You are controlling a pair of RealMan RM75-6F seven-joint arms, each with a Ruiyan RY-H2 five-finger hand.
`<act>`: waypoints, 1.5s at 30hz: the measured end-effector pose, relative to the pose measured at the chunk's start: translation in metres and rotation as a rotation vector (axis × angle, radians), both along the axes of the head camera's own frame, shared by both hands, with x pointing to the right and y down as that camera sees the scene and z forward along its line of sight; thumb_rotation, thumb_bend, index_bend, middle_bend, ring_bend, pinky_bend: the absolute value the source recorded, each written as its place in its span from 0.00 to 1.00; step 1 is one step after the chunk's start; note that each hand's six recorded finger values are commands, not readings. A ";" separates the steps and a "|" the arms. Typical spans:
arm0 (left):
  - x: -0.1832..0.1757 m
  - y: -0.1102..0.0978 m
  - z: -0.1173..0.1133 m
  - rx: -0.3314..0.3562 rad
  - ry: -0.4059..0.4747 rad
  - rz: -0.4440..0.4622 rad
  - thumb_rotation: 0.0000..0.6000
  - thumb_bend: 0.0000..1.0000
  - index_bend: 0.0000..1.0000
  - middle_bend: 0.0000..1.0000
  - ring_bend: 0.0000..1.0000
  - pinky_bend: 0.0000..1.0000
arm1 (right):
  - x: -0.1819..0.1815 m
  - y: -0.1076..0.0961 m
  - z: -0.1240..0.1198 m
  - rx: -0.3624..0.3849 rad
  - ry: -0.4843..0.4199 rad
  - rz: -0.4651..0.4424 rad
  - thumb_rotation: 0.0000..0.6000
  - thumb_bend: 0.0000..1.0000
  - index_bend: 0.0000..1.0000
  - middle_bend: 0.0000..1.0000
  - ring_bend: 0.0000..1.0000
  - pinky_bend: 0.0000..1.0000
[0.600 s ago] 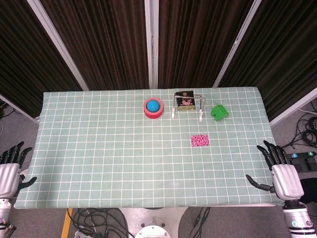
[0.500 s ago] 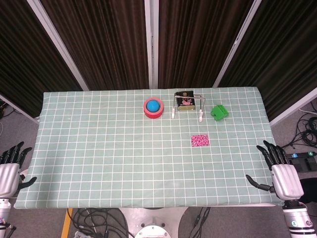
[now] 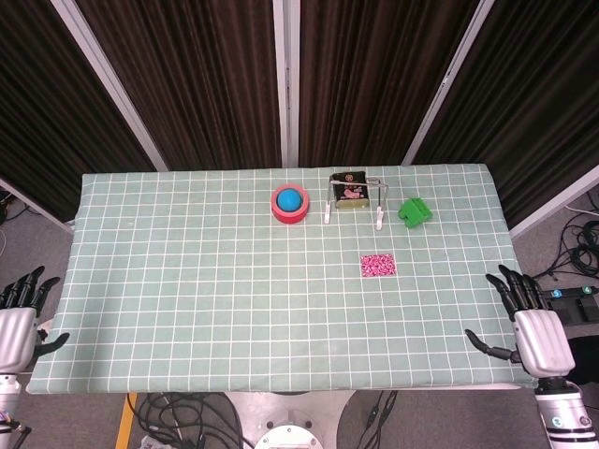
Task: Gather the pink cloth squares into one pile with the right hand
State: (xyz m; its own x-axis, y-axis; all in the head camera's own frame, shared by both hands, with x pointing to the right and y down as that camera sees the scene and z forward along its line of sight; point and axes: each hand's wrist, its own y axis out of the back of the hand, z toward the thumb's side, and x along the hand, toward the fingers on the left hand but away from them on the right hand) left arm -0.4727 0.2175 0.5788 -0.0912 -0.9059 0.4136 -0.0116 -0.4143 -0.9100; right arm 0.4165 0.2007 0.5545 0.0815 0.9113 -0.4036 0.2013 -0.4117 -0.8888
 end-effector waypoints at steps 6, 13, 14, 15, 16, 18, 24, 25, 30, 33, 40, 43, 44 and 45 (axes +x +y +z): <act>0.000 0.000 0.002 -0.005 0.003 -0.006 1.00 0.08 0.22 0.16 0.11 0.15 | -0.004 -0.008 0.005 -0.004 0.009 -0.007 0.53 0.31 0.17 0.00 0.00 0.00; -0.002 0.002 0.004 -0.007 0.007 -0.013 1.00 0.08 0.22 0.16 0.11 0.15 | -0.021 -0.030 0.032 -0.058 0.031 -0.035 0.41 0.56 0.26 0.00 0.00 0.00; -0.003 0.003 0.004 -0.008 0.006 -0.015 1.00 0.08 0.22 0.16 0.11 0.15 | -0.025 -0.034 0.039 -0.078 0.033 -0.042 0.38 0.59 0.26 0.00 0.00 0.00; -0.003 0.003 0.004 -0.008 0.006 -0.017 1.00 0.08 0.22 0.16 0.11 0.15 | -0.029 -0.037 0.046 -0.093 0.033 -0.046 0.35 0.61 0.26 0.00 0.00 0.00; -0.004 0.004 0.004 -0.010 0.005 -0.020 1.00 0.08 0.22 0.16 0.11 0.15 | -0.032 -0.040 0.052 -0.110 0.032 -0.050 0.32 0.63 0.26 0.00 0.00 0.00; -0.005 0.006 0.004 -0.013 0.005 -0.023 1.00 0.08 0.22 0.16 0.11 0.15 | -0.039 -0.047 0.069 -0.150 0.033 -0.058 0.27 0.64 0.26 0.00 0.00 0.00; -0.007 0.008 0.004 -0.014 0.002 -0.031 1.00 0.08 0.22 0.16 0.11 0.15 | -0.055 -0.061 0.122 -0.273 0.062 -0.074 0.19 0.64 0.29 0.00 0.00 0.00; -0.008 0.008 0.004 -0.014 0.002 -0.031 1.00 0.08 0.22 0.16 0.11 0.15 | -0.057 -0.063 0.129 -0.288 0.066 -0.074 0.19 0.64 0.29 0.00 0.00 0.00; -0.009 0.008 0.004 -0.015 0.001 -0.032 1.00 0.08 0.22 0.16 0.11 0.15 | -0.072 -0.074 0.166 -0.352 0.085 -0.091 0.18 0.64 0.29 0.00 0.00 0.00; -0.009 0.008 0.005 -0.018 -0.001 -0.032 1.00 0.08 0.22 0.16 0.11 0.15 | -0.084 -0.082 0.182 -0.373 0.091 -0.111 0.17 0.64 0.29 0.00 0.00 0.00; -0.008 0.010 0.008 -0.029 0.006 -0.034 1.00 0.08 0.22 0.16 0.11 0.15 | -0.103 -0.093 0.208 -0.410 0.107 -0.135 0.16 0.64 0.29 0.00 0.00 0.00; -0.008 0.010 0.008 -0.032 0.007 -0.038 1.00 0.08 0.22 0.16 0.11 0.15 | -0.108 -0.097 0.219 -0.422 0.117 -0.139 0.17 0.64 0.29 0.00 0.00 0.00; -0.009 0.010 0.008 -0.034 0.007 -0.039 1.00 0.08 0.22 0.16 0.11 0.15 | -0.110 -0.099 0.222 -0.425 0.121 -0.141 0.17 0.64 0.29 0.00 0.00 0.00; -0.009 0.010 0.008 -0.035 0.006 -0.041 1.00 0.08 0.22 0.16 0.11 0.15 | -0.111 -0.099 0.225 -0.427 0.125 -0.142 0.16 0.64 0.29 0.00 0.00 0.00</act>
State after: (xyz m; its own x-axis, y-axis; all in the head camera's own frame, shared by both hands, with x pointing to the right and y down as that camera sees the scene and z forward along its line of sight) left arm -0.4817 0.2276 0.5871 -0.1250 -0.8863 0.4459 -0.0348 -0.4452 -0.8947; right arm 0.3052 0.1013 0.7795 0.1208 0.6444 -0.7550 0.0188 -0.7620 -0.6473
